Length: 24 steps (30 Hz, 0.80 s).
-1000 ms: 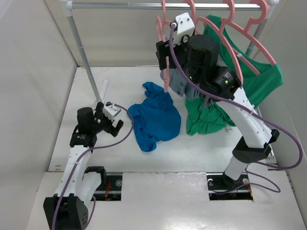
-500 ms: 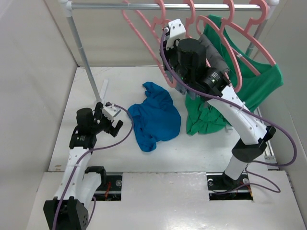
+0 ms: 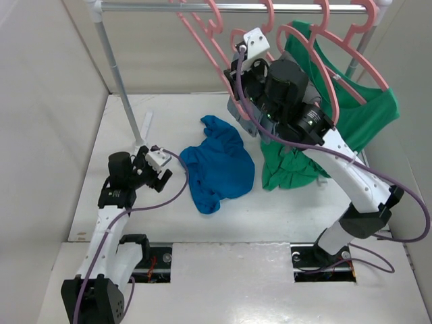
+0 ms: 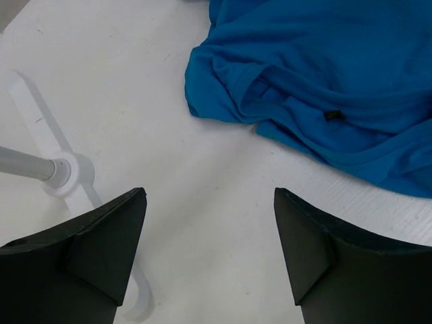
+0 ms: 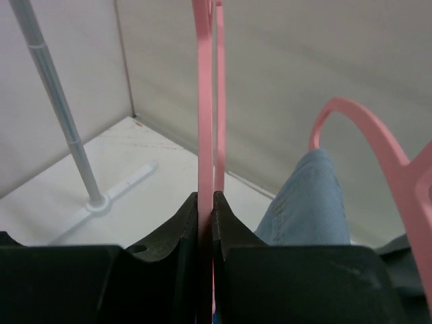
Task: Place the t-shirt on the hanger
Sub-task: Grab a hanger with the right arm
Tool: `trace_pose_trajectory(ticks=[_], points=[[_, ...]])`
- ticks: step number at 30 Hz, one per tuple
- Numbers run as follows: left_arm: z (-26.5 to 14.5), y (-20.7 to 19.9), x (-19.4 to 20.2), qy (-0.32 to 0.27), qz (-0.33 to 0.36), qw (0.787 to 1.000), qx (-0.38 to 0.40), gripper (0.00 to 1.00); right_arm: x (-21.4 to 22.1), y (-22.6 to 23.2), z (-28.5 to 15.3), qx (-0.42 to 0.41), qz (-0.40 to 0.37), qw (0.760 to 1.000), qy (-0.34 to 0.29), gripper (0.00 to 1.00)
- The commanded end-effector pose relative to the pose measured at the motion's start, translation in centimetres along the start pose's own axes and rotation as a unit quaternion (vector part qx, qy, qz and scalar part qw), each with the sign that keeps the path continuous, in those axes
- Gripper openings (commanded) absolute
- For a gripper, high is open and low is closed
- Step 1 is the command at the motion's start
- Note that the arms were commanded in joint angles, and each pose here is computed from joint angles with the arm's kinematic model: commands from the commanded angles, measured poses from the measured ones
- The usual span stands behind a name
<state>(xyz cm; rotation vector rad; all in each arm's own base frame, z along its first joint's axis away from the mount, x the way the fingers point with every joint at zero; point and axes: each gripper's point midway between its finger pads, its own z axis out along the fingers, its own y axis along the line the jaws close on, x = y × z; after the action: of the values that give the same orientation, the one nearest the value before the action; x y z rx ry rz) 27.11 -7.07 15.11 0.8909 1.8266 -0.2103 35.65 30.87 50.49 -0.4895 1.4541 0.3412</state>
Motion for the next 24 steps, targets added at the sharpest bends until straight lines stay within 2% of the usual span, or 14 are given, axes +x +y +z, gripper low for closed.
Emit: trace_pose_trajectory(ticks=[1,6,9,12,14,16,21,24], points=[[0.2,-0.7,-0.2,-0.006,0.015,1.000,0.026,0.73,-6.3,0.1,-1.4,-0.026,-0.018,0.993,-0.109,0.00],[0.4,-0.9,0.2,0.001,0.034,0.999,0.040,0.66,-6.2,2.4,-1.9,-0.079,-0.039,0.989,-0.118,0.00],[0.9,-1.2,1.0,0.013,0.057,0.996,0.063,0.53,-3.5,4.7,-2.6,-0.134,-0.048,0.985,-0.096,0.00],[1.8,-2.0,1.5,0.032,0.087,0.990,0.106,0.47,1.2,6.4,-4.0,-0.168,-0.056,0.983,-0.054,0.00],[2.5,-1.7,1.0,0.043,0.100,0.988,0.113,0.49,4.1,6.7,-4.9,-0.163,-0.050,0.985,-0.026,0.00],[4.0,-2.2,1.2,0.062,0.079,0.985,0.140,0.58,5.5,6.4,-5.4,-0.152,-0.028,0.988,-0.008,0.00],[8.3,-2.1,0.1,0.102,0.027,0.978,0.178,0.58,8.8,4.3,-6.5,-0.094,-0.008,0.995,0.035,0.00],[10.2,-2.6,-0.5,0.116,0.033,0.978,0.171,0.58,11.5,3.1,-6.8,-0.056,-0.009,0.996,0.074,0.00]])
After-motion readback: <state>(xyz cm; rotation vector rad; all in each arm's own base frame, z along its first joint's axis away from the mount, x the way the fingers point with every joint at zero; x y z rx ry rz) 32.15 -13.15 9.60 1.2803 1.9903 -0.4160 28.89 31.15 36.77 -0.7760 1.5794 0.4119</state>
